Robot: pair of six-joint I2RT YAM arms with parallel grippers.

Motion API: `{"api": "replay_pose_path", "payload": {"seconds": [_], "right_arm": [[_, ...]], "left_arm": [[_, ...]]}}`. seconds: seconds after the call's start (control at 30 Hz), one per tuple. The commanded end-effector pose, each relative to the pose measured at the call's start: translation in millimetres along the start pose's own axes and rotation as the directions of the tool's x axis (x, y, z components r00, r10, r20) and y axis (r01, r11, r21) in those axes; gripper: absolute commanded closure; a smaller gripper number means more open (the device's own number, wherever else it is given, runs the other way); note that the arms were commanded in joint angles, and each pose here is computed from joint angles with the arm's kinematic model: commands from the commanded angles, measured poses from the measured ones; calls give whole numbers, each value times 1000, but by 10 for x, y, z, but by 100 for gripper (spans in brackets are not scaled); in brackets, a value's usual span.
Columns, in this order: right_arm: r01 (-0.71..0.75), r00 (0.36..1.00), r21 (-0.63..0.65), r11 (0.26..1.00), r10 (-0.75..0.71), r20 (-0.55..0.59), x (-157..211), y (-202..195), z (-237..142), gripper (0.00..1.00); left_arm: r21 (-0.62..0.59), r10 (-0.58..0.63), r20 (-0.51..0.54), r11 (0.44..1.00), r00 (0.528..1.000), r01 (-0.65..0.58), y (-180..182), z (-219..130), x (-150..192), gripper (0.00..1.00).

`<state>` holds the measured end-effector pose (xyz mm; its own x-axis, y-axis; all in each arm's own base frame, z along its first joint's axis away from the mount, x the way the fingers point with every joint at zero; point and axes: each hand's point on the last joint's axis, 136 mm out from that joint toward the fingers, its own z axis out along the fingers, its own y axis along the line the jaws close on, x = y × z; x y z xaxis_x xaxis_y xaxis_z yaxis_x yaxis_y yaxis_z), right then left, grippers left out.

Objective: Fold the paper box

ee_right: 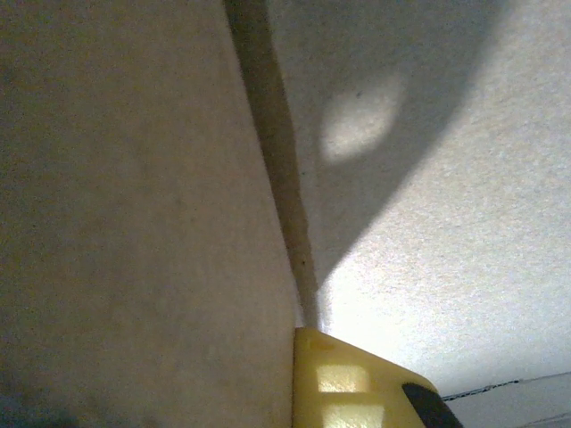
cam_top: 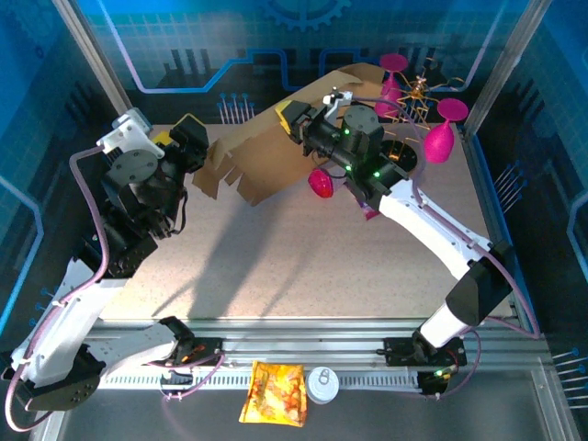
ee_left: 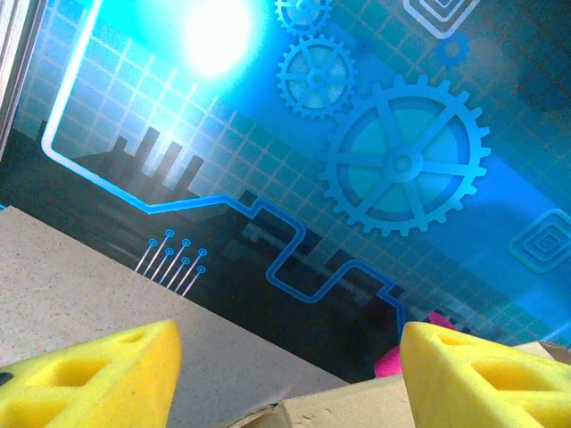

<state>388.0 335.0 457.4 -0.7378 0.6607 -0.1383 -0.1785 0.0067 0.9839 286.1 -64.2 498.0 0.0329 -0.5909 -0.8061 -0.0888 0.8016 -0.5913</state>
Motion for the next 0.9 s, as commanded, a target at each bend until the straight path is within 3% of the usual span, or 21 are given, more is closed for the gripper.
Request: {"api": "replay_pose_path", "payload": {"seconds": [0.0,0.47,0.67,0.87], "right_arm": [[57,998,-124,991,-58,-5,20,383,0,100],[112,994,-216,970,-113,8,118,873,-119,100],[121,991,-177,977,-109,78,361,973,-304,100],[133,977,-75,988,-118,179,542,1059,-596,100]], "left_arm": [[4,20,21,1000,1000,-20,-26,-56,-122,33],[-140,77,148,989,986,-56,180,-248,-599,33],[-190,134,218,977,967,-92,191,-304,-824,33],[-186,139,219,978,966,-99,165,-281,-811,32]]}}
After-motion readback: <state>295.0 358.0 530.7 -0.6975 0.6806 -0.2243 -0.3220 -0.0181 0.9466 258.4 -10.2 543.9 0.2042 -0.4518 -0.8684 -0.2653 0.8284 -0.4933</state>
